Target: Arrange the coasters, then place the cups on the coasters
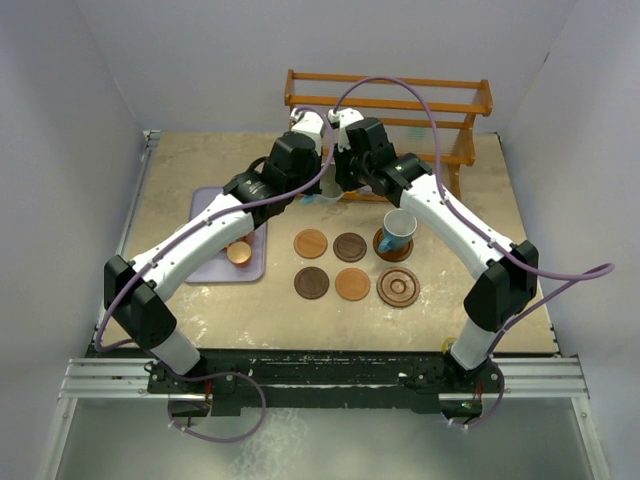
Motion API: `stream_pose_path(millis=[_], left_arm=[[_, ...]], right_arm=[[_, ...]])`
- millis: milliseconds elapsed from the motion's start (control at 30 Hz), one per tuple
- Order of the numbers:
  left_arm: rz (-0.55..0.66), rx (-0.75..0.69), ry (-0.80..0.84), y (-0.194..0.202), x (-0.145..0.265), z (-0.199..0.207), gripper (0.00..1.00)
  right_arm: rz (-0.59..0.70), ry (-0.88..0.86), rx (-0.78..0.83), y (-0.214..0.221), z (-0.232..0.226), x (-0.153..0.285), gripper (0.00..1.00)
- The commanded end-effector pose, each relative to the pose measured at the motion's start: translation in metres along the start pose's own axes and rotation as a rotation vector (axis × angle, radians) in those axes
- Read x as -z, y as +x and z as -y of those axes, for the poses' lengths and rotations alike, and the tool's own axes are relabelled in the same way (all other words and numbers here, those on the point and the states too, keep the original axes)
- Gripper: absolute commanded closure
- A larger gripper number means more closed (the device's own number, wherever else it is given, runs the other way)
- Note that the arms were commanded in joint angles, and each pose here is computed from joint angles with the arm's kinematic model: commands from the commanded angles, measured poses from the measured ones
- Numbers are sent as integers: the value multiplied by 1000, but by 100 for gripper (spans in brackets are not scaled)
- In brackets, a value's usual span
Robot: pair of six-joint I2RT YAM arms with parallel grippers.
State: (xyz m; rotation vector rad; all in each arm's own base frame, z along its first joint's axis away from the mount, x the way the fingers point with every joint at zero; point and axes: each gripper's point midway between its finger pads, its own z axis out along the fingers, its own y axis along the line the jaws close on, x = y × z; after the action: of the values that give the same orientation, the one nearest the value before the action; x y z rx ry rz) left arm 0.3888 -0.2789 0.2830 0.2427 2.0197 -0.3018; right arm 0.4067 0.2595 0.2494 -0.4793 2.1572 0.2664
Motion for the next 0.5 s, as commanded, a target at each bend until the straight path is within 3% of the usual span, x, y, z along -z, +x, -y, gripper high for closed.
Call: stream_pose_path(millis=[0,100,367,467], left_arm=[[180,4,91,-53,36,5,93],[189,-71,143,-53,44,10,87],[171,-279,269,-40,73,14,56],[156,-362,284,-35,86,6,50]], right_arm=[[111,-2,-7,-37,6,28,100],[116,14,34,-35,12,34,100],[76,12,117,-10,27,51,100],[51,-23,149,8,28,61,100]])
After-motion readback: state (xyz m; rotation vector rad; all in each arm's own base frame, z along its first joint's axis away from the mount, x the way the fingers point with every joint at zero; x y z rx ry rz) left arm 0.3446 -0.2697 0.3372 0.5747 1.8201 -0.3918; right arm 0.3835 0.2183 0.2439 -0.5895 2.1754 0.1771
